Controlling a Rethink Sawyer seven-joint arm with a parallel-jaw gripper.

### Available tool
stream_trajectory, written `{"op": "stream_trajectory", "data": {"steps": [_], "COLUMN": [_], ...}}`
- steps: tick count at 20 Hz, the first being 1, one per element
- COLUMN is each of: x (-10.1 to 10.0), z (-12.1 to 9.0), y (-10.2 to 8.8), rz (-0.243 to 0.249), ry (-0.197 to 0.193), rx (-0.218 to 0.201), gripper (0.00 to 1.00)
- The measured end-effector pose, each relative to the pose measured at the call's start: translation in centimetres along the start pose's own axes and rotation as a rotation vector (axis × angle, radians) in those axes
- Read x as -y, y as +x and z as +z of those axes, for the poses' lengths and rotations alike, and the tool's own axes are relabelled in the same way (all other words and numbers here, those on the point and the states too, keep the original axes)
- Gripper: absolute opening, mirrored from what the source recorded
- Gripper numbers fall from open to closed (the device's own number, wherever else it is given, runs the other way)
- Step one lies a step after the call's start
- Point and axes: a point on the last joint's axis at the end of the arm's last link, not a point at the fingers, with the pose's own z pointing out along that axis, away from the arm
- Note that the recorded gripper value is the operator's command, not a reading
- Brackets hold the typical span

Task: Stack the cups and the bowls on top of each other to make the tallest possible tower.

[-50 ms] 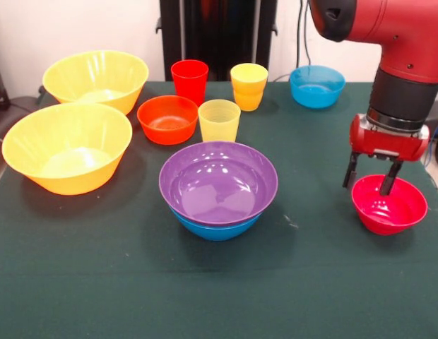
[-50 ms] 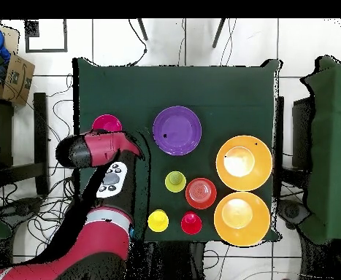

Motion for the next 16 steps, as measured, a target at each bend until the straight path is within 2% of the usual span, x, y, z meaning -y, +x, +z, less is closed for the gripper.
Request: {"op": "stream_trajectory", "data": {"steps": [16], "x": [0.9], "z": [2.6], "y": [2.6], "rz": [-0.036], "ry": [0.031], "rx": [0.045], "gripper": [1.00]}}
